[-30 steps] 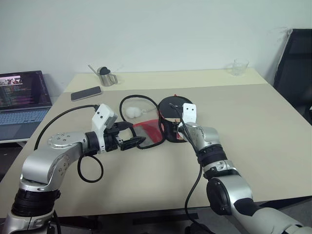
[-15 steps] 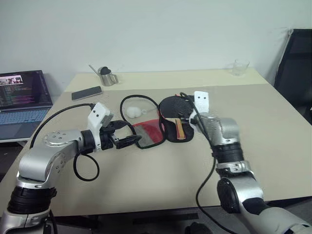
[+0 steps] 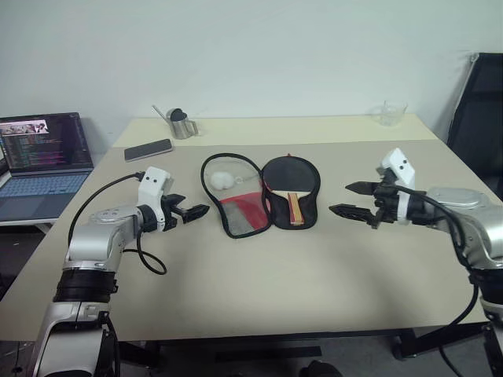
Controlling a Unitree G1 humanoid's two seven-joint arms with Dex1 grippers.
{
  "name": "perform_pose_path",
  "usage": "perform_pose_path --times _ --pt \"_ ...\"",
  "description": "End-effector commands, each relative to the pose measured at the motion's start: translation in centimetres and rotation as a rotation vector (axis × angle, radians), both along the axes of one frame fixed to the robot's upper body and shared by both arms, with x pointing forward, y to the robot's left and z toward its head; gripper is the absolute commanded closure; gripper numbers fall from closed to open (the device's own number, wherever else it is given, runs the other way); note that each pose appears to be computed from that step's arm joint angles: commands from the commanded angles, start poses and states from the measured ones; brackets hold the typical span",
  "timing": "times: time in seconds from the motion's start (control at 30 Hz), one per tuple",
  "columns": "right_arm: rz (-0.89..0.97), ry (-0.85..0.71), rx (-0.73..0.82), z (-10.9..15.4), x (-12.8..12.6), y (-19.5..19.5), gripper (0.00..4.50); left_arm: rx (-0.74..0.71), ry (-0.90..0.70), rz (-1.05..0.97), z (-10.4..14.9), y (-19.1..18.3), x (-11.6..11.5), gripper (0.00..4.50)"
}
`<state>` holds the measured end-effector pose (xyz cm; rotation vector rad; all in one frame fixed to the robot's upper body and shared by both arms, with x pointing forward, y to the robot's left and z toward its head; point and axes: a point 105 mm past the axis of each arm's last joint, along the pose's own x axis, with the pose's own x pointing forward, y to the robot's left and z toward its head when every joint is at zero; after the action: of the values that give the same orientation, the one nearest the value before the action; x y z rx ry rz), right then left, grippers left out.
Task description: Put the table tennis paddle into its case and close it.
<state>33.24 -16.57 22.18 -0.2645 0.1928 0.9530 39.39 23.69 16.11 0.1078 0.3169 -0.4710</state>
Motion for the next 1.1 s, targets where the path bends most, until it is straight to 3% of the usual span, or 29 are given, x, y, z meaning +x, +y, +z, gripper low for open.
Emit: perform_pose_path --times 0.03,0.17,0.27,0.53,0.63,0.73,0.87,1.0,1.1 --pt "0.103 -0.085 0.054 2.7 -1.5 -1.4 0.02 0.021 -0.038 0.018 1.3 0.1 1.1 0.0" --pt "0.099 -0.121 0.035 3.5 -1.8 -2.7 0.02 0.014 -0.031 0.017 1.0 -0.2 1.5 0.0" --pt "0.088 -0.14 0.013 3.8 -1.8 -3.2 0.0 -0.005 -0.02 0.017 0.6 -0.8 2.0 0.58" --pt "0.087 -0.157 -0.005 4.0 -1.9 -3.4 0.0 -0.015 0.02 0.016 -0.4 -1.5 2.7 3.47" --pt "0.096 -0.161 -0.003 4.2 -2.1 -3.3 0.0 0.018 0.071 0.054 -2.1 -1.5 3.1 4.47" --pt "0.1 -0.158 -0.011 4.0 -2.1 -3.2 0.0 0.055 0.085 0.075 -2.7 -1.9 3.7 4.47" --pt "0.084 -0.152 -0.009 3.7 -1.8 -3.4 0.0 -0.004 0.052 -0.036 -1.3 -5.4 4.1 4.47" --pt "0.07 -0.152 -0.017 3.5 -1.6 -3.5 0.0 -0.15 0.001 -0.154 1.5 -10.1 3.8 4.47" --pt "0.057 -0.161 -0.016 3.8 -1.7 -3.8 0.0 -0.252 -0.072 -0.267 5.1 -13.9 2.7 4.47"
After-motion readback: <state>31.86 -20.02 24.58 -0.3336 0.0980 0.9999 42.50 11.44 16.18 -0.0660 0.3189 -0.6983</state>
